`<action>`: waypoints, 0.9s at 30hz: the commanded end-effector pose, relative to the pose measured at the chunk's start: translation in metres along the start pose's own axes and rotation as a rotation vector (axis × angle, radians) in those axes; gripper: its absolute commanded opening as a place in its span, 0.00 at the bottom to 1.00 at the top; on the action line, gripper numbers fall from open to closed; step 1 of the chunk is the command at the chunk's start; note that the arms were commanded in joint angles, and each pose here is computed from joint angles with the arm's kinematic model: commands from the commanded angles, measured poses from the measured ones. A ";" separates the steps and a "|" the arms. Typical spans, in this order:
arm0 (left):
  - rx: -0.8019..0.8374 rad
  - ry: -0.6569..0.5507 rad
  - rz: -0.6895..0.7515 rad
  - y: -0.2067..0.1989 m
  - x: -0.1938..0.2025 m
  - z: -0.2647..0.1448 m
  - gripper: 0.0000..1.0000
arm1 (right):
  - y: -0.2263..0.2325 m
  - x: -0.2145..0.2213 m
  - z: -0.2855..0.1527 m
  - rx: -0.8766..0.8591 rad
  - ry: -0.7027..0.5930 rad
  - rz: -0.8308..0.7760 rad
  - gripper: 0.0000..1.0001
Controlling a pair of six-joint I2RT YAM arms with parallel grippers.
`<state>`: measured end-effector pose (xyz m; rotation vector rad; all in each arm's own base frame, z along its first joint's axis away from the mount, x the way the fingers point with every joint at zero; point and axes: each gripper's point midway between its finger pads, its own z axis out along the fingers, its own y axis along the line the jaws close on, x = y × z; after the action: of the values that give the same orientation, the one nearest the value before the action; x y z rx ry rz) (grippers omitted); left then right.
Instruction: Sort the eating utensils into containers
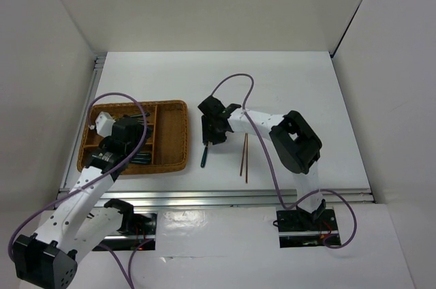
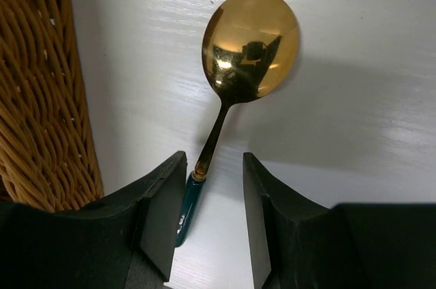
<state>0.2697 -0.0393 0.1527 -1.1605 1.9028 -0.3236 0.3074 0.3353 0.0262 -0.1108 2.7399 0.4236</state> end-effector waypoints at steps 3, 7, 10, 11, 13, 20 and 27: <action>0.068 -0.010 0.025 -0.022 -0.009 -0.005 0.83 | 0.005 -0.003 0.000 0.028 -0.009 -0.002 0.41; 0.171 0.049 0.102 -0.041 0.000 -0.010 0.83 | 0.003 0.000 0.007 0.036 0.000 0.016 0.31; 0.363 0.164 0.188 -0.068 0.024 -0.021 0.83 | 0.000 0.002 0.012 0.047 0.000 0.026 0.25; 0.460 0.160 0.208 -0.085 0.024 -0.025 0.82 | 0.000 0.002 0.012 0.048 0.000 0.026 0.21; 0.566 0.258 0.250 -0.092 0.048 -0.031 0.81 | -0.001 0.000 0.013 0.058 -0.010 0.039 0.15; 0.731 0.485 0.397 -0.103 0.096 -0.032 0.73 | -0.005 -0.015 -0.011 0.071 -0.070 0.077 0.05; 0.915 0.596 0.444 -0.102 0.128 -0.052 0.72 | -0.006 -0.051 -0.061 0.042 -0.201 0.115 0.05</action>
<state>0.2763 -0.1887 0.1551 -0.2260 2.1517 -1.0964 0.3159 0.3202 0.0416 0.0197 2.7016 0.3391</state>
